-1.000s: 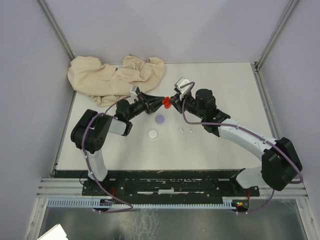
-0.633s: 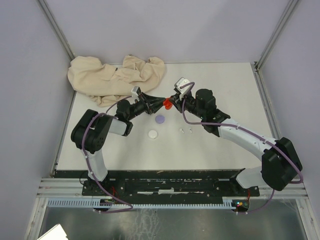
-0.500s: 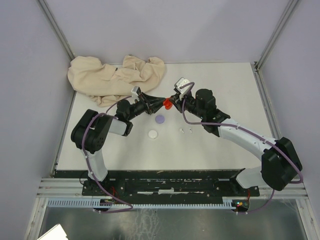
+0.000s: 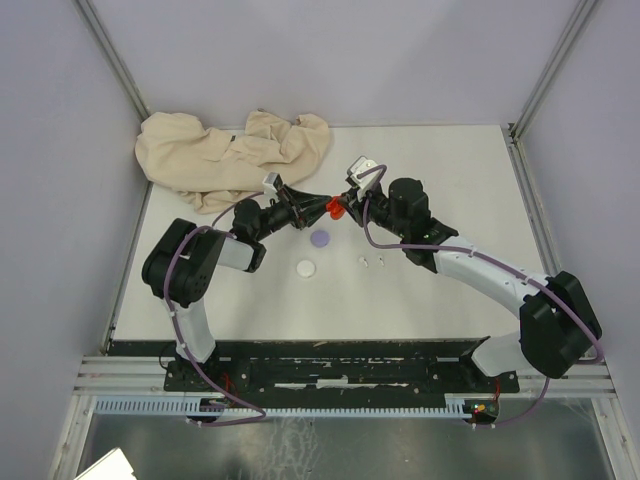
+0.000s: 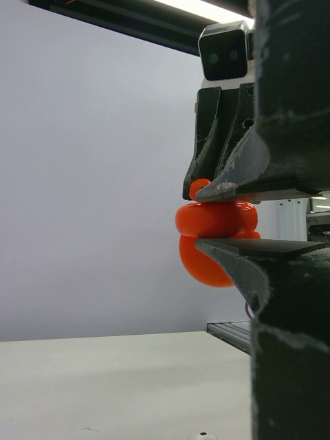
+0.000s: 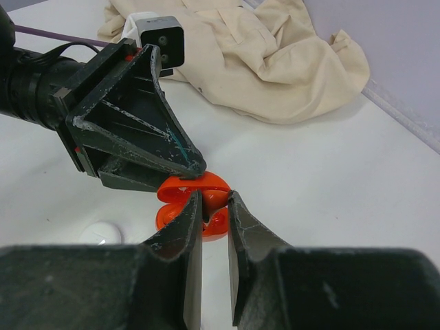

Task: Insert the wireless bluetooth earbuds into the charging case
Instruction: Place the earbud in the charging case.

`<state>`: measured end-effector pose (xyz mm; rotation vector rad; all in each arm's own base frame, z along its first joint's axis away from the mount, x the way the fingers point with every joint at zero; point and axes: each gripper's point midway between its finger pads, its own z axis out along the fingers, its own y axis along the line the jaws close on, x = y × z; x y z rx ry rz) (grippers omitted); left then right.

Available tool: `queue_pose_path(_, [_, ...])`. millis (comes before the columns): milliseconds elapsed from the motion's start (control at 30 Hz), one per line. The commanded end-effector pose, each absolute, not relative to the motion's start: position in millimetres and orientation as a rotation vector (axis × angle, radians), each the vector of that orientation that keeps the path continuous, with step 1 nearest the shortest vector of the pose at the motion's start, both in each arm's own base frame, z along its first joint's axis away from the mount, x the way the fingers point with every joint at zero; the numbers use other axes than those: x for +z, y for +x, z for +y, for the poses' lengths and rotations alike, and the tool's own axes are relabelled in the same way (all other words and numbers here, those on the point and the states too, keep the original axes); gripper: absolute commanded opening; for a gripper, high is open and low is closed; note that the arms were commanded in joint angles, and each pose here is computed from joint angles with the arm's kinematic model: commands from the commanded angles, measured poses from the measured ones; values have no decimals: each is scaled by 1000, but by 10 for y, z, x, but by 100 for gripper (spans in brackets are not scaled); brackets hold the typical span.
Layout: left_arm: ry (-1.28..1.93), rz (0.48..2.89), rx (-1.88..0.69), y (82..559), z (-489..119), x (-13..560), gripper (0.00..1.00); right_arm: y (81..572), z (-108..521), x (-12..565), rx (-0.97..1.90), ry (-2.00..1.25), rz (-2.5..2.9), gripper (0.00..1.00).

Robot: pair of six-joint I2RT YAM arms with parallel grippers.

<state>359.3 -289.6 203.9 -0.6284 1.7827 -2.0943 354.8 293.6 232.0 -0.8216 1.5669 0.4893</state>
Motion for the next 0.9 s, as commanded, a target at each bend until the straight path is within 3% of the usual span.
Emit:
queue_pose_path(0, [-536, 1707, -2162, 3556, -2920, 2375, 3, 3578, 2963, 2397, 487, -808, 1535, 2])
queue_pose_path(633, [-534, 1678, -2173, 3590, -2914, 2450, 3, 3585, 2950, 2277, 482, -803, 1573, 3])
queue_pose_path(867, [-544, 1672, -2169, 3615, -2917, 2436, 3, 3570, 2947, 2340, 504, -772, 1594, 31])
